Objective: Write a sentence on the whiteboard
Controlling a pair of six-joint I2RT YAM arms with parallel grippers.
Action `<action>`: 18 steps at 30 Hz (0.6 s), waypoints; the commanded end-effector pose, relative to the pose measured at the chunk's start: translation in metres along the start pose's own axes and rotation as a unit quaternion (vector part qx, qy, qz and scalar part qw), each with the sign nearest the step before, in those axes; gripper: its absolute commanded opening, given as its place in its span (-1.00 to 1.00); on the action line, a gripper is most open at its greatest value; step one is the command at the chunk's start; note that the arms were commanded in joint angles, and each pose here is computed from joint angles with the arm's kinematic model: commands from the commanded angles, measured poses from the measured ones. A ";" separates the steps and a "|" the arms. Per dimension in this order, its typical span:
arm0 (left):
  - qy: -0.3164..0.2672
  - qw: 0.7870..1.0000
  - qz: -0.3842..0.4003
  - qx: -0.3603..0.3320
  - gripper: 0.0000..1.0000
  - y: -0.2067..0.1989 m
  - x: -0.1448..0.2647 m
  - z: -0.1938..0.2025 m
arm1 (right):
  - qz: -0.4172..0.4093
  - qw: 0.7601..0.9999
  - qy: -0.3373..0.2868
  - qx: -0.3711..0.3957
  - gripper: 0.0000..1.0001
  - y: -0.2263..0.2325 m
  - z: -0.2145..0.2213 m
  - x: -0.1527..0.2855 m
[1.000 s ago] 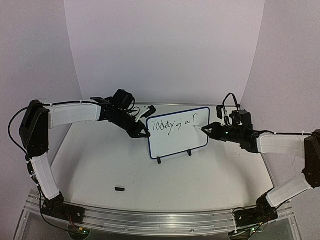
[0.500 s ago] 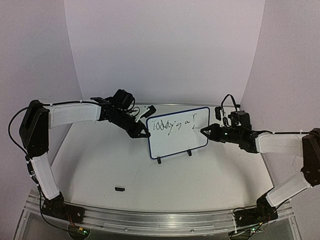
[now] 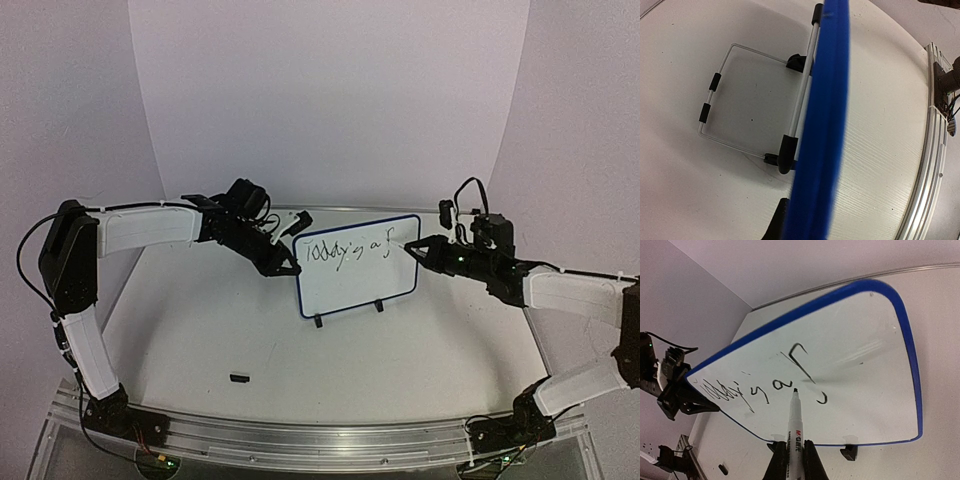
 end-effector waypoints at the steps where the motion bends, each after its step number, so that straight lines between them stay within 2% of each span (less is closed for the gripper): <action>1: -0.003 1.000 -0.019 -0.017 -1.00 0.002 0.005 -0.009 | -0.022 0.999 -0.044 0.013 -1.00 0.018 -0.029 0.010; 18: -0.002 1.000 -0.019 -0.017 -1.00 0.003 0.005 -0.009 | -0.005 1.000 -0.026 0.014 -1.00 0.004 -0.024 -0.010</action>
Point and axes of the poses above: each gripper's point midway between its finger pads, its own x axis back along the fingers, its own y axis along the line the jaws close on, z = x × y, the point moved 1 cm from there along x, back along the fingers, and after that the axes turned 4 degrees about x, right-handed, at the moved point
